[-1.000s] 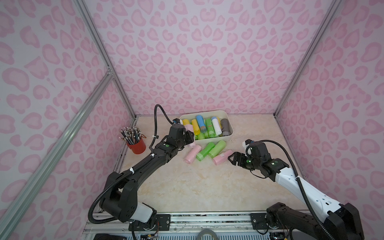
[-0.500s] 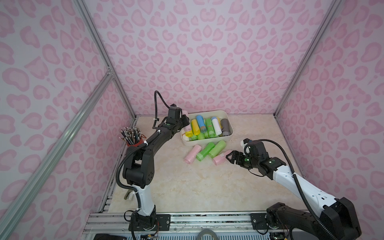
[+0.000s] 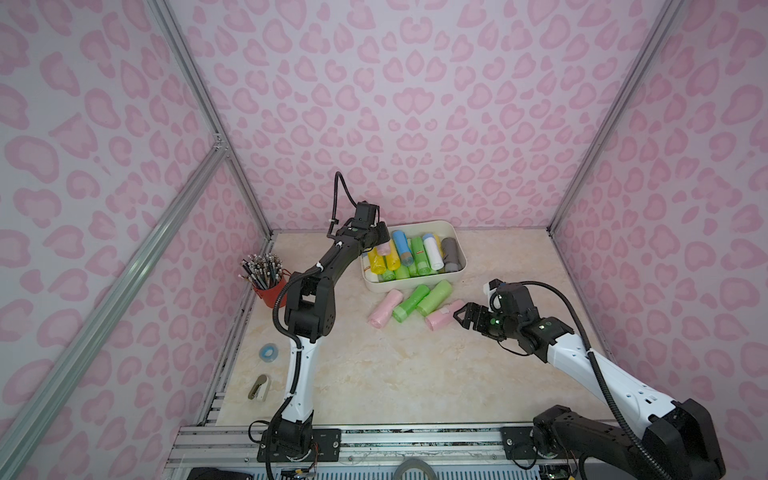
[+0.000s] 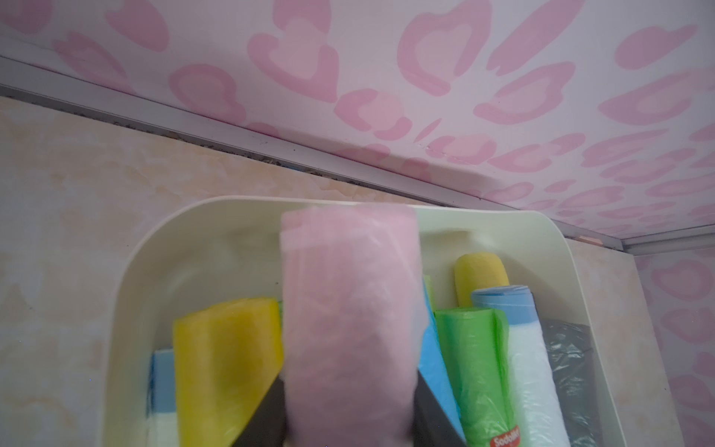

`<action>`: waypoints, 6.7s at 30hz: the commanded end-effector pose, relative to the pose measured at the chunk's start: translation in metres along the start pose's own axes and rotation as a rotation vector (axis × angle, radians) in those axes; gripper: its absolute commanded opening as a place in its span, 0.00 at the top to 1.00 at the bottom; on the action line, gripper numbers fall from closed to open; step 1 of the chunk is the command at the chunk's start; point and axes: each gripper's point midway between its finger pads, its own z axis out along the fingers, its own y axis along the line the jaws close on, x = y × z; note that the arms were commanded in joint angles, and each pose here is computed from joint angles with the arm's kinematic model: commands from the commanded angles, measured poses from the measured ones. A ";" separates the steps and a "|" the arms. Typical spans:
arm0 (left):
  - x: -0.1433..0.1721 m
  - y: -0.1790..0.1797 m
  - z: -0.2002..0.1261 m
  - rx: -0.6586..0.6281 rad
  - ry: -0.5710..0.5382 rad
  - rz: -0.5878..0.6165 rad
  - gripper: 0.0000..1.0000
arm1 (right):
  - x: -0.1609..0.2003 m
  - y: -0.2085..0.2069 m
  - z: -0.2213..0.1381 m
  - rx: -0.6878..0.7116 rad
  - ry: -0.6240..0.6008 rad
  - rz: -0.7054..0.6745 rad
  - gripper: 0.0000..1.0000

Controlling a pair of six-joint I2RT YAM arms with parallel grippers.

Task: Put the roll of trash bags into the storage box
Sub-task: Place the roll of trash bags in the storage box, then pick up the roll of trash bags from the center of the board.

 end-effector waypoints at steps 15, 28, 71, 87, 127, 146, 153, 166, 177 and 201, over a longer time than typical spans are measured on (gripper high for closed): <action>0.020 -0.004 -0.012 -0.074 0.011 0.044 0.64 | 0.005 -0.008 -0.006 0.036 0.004 0.011 0.09; 0.030 -0.024 -0.030 -0.072 -0.034 0.082 0.17 | 0.009 -0.008 -0.007 0.042 0.030 0.011 0.10; 0.090 0.001 -0.280 0.112 -0.429 -0.051 0.00 | 0.028 -0.035 0.035 0.357 0.151 -0.014 0.02; 0.117 0.002 -0.303 0.172 -0.418 -0.056 0.00 | 0.003 -0.031 0.080 0.335 0.000 0.174 0.01; 0.129 0.010 -0.273 0.097 -0.341 -0.001 0.00 | -0.012 -0.037 0.075 0.375 -0.109 0.178 0.03; 0.133 0.022 -0.259 0.025 -0.337 0.041 0.00 | 0.008 -0.067 0.118 0.472 -0.003 0.228 0.05; 0.127 0.026 -0.243 -0.010 -0.328 0.061 0.01 | 0.012 -0.076 0.114 0.499 0.031 0.212 0.20; 0.111 0.029 -0.227 -0.024 -0.348 0.038 0.00 | 0.034 -0.097 0.108 0.534 0.106 0.160 0.54; 0.114 0.041 -0.206 -0.078 -0.338 0.056 0.01 | 0.029 -0.086 0.105 0.468 0.124 0.111 0.57; 0.124 0.044 -0.206 -0.038 -0.347 0.029 0.01 | 0.011 -0.075 0.097 0.435 0.151 0.115 0.73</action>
